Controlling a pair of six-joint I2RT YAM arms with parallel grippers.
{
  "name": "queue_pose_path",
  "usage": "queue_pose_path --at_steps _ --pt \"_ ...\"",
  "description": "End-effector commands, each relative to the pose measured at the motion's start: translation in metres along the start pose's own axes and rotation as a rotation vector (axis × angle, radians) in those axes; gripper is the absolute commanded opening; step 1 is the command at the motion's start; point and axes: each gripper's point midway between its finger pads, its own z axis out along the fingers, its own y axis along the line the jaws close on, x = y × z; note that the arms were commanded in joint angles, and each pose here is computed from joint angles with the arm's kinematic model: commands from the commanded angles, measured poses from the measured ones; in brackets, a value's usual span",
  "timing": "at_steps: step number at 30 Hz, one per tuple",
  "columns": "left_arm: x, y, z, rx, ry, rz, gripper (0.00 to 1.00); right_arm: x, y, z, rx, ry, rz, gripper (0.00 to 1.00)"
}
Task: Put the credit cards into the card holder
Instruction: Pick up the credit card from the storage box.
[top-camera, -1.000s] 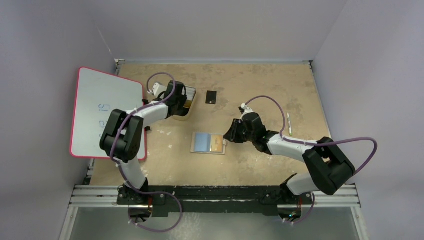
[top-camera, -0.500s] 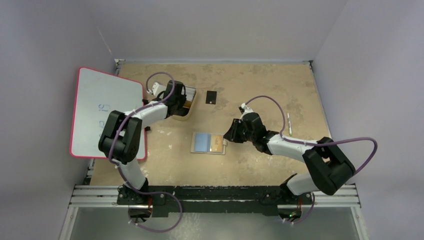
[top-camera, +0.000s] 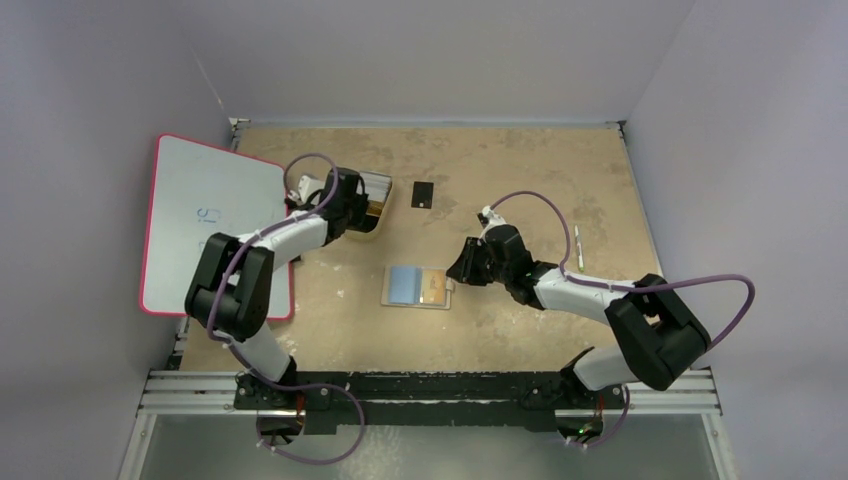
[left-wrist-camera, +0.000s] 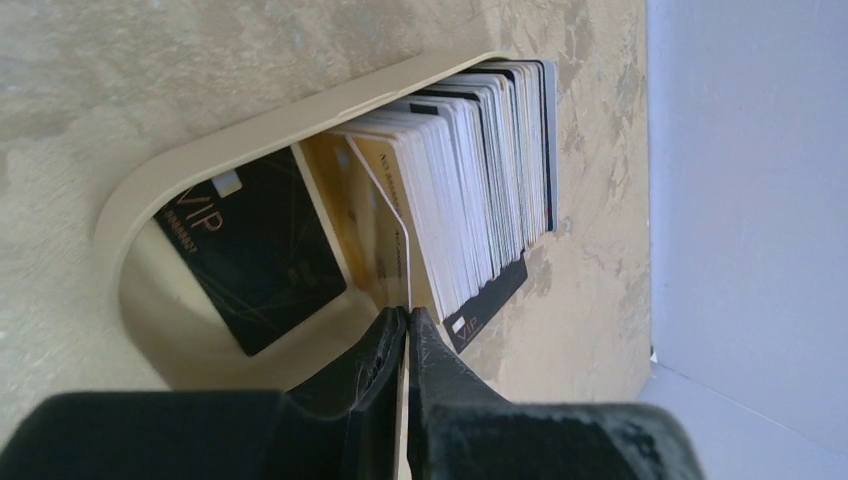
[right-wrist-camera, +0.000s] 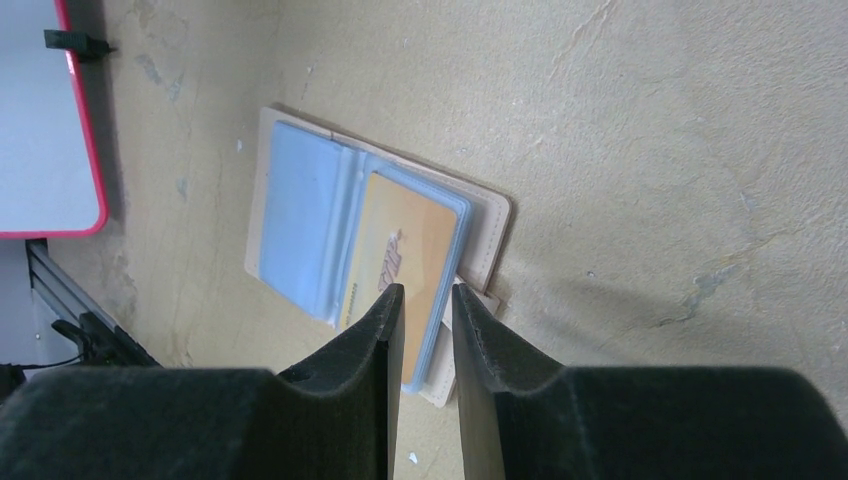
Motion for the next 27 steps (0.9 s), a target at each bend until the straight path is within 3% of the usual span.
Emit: queue_pose_path --at_steps 1,13,27 --pt "-0.001 -0.014 -0.027 0.057 0.041 -0.088 0.00 -0.020 0.027 -0.002 -0.094 -0.054 -0.024 0.26" --pt "0.001 0.010 -0.062 0.052 0.087 -0.024 0.00 -0.043 0.049 -0.017 -0.153 -0.122 -0.042 0.26" --pt "0.033 -0.031 -0.135 0.464 0.302 0.280 0.00 -0.093 0.085 -0.054 -0.186 -0.248 -0.110 0.31"
